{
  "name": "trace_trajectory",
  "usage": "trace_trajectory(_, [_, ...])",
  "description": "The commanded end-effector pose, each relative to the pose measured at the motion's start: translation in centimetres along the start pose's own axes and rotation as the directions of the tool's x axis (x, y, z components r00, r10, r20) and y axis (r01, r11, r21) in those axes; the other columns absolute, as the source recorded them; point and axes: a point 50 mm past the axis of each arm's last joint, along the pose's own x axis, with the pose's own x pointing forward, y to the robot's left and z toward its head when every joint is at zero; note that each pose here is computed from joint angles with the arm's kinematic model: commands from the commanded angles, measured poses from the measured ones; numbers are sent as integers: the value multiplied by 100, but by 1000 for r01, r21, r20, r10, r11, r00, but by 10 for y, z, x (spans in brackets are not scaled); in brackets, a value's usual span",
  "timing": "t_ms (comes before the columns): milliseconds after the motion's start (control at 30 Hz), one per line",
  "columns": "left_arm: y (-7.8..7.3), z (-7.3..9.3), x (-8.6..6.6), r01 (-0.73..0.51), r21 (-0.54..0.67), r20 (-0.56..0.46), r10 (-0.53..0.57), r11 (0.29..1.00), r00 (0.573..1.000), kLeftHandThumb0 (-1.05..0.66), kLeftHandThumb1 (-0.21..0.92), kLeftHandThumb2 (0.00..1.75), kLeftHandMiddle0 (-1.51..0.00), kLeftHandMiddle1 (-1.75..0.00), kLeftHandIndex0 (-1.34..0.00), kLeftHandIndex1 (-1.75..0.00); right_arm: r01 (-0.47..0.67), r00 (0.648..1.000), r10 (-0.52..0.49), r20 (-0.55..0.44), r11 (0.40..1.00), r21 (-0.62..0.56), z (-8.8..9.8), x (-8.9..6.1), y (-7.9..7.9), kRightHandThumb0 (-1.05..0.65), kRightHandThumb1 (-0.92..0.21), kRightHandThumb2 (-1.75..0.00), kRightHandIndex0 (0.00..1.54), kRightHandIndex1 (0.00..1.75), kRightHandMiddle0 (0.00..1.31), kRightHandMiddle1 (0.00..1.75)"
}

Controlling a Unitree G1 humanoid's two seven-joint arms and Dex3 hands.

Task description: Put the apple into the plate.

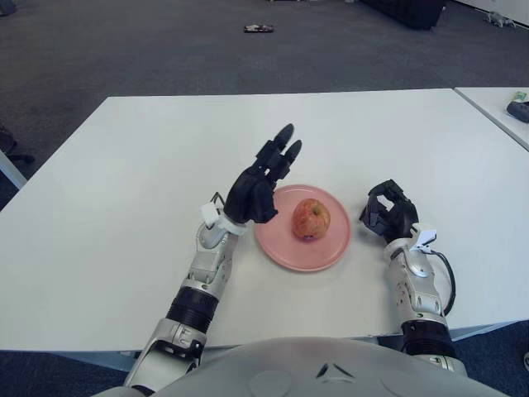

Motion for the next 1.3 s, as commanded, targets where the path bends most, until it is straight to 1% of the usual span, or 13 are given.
trace_trajectory(0, [9, 1, -4, -80, -55, 5, 80, 995, 997, -105, 92, 111, 0, 0, 0, 0, 17, 996, -16, -90, 1000, 7, -20, -8, -5, -43, -48, -112, 91, 175, 48, 175])
trace_trajectory(200, [17, 3, -7, -212, -100, 8, 213, 972, 977, -105, 92, 110, -1, -1, -1, -1, 1, 998, 0, -61, 1000, 16, -19, -7, -4, -43, -47, -113, 92, 175, 49, 175])
trace_trajectory(367, [26, 6, -14, -347, -95, 22, 351, 933, 936, -103, 92, 106, 0, -20, 0, -23, -16, 999, 17, -49, 1000, 25, -19, -8, -2, -44, -45, -116, 94, 175, 50, 175])
trace_trajectory(667, [38, 8, -24, -476, -28, 70, 477, 879, 876, -96, 92, 104, 0, -51, 0, -58, -11, 998, 13, -56, 999, 42, -19, -7, -2, -45, -41, -121, 97, 175, 54, 175])
trace_trajectory(700, [41, 10, -26, -513, -2, 78, 511, 859, 856, -96, 92, 104, 0, -52, 0, -60, -10, 998, 13, -58, 999, 42, -19, -7, -2, -45, -41, -122, 97, 175, 54, 175])
trace_trajectory(733, [43, 10, -28, -538, 17, 85, 535, 843, 840, -96, 92, 106, 0, -67, 0, -71, -10, 998, 12, -60, 999, 43, -19, -7, -2, -45, -41, -122, 97, 175, 54, 175])
trace_trajectory(867, [47, 12, -31, -620, 67, 103, 612, 782, 784, -94, 92, 106, 0, -102, 0, -100, -12, 998, 15, -58, 999, 43, -19, -7, -2, -45, -40, -122, 97, 175, 54, 175])
trace_trajectory(900, [49, 12, -33, -647, 76, 109, 639, 758, 761, -93, 92, 106, 0, -113, 0, -110, -14, 998, 16, -56, 999, 42, -19, -7, -2, -45, -40, -122, 97, 175, 54, 175])
trace_trajectory(967, [50, 13, -34, -676, 87, 115, 667, 732, 736, -87, 92, 106, -5, -137, 0, -148, -15, 998, 18, -55, 999, 41, -19, -7, -2, -45, -40, -122, 97, 175, 54, 175])
trace_trajectory(1033, [52, 14, -36, -719, 111, 125, 709, 686, 695, -80, 91, 106, -9, -147, -2, -161, -14, 998, 17, -57, 999, 38, -18, -7, -3, -45, -40, -122, 97, 175, 54, 175])
trace_trajectory(1100, [53, 14, -39, -754, 135, 136, 742, 643, 657, -73, 86, 111, -16, -157, -12, -168, -13, 998, 15, -60, 999, 33, -18, -7, -3, -45, -40, -122, 97, 175, 54, 175])
trace_trajectory(1167, [54, 13, -41, -779, 157, 146, 766, 607, 627, -53, 75, 96, -26, -161, -25, -172, -13, 998, 15, -59, 999, 32, -18, -7, -3, -45, -40, -122, 96, 175, 54, 175])
trace_trajectory(1267, [57, 12, -45, -817, 193, 165, 803, 543, 572, -45, 65, 97, -41, -169, -35, -174, -13, 998, 14, -55, 999, 33, -18, -6, -3, -45, -40, -122, 96, 175, 54, 175])
